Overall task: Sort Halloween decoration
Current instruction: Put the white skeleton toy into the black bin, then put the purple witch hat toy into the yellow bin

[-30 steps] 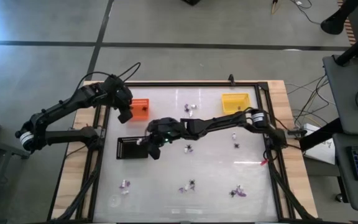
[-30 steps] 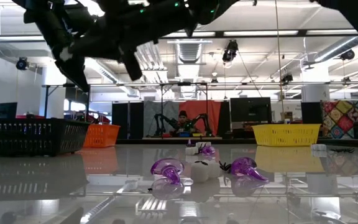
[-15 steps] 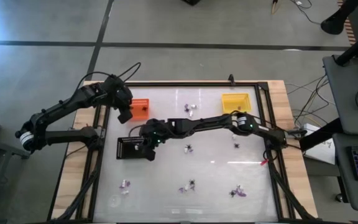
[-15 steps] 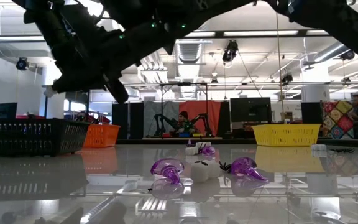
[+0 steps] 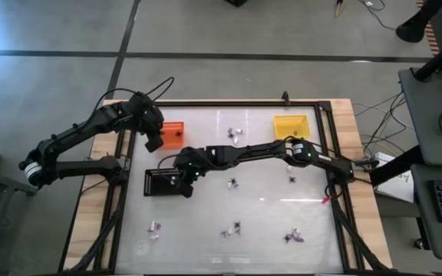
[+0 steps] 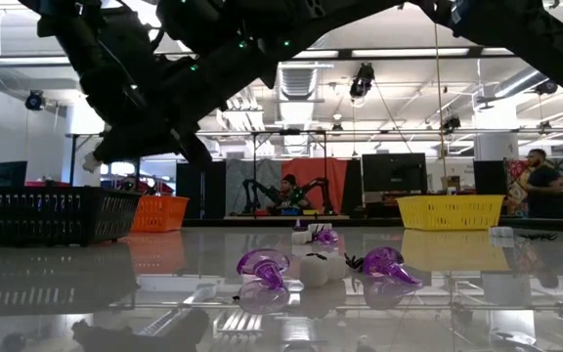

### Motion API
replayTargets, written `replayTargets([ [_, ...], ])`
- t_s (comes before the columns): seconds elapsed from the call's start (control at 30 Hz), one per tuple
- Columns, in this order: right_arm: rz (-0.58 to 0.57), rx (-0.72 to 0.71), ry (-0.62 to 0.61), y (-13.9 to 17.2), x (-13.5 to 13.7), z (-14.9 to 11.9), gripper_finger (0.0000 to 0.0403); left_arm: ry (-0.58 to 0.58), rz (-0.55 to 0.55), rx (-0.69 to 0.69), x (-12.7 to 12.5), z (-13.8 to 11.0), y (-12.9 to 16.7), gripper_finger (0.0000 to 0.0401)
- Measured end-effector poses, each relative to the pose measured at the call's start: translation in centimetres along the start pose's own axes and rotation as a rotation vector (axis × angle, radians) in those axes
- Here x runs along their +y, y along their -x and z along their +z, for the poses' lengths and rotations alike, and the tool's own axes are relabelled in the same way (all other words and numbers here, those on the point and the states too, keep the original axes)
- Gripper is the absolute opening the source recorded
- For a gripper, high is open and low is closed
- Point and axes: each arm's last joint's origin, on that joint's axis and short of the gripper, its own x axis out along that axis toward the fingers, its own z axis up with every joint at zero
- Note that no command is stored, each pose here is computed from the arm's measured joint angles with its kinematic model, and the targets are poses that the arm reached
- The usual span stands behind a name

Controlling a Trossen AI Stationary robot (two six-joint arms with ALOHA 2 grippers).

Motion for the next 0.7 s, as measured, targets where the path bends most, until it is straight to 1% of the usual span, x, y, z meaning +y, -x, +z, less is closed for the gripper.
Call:
replayTargets([
  [0.27, -0.01, 0.006, -0.005, 0.0, -0.1, -0.1, 0.0092, 0.003, 0.0, 0.0, 0.0, 0.0, 0.0, 0.01],
  [0.47, -0.024, 0.033, -0.012, 1.0, 0.3, 0.7, 0.0119, 0.014, -0.007, 0.018, -0.1, -0.2, 0.0, 0.01],
  [0.6, -0.064, 0.129, -0.012, 2.5, 0.8, 1.4, 0.0126, 0.02, -0.065, 0.057, -0.3, -0.6, 0.0, 0.01],
  [0.7, -0.139, 0.214, 0.015, 4.0, 1.2, 1.7, 0.0128, 0.021, -0.121, 0.065, -0.6, -0.8, 0.1, 0.01],
])
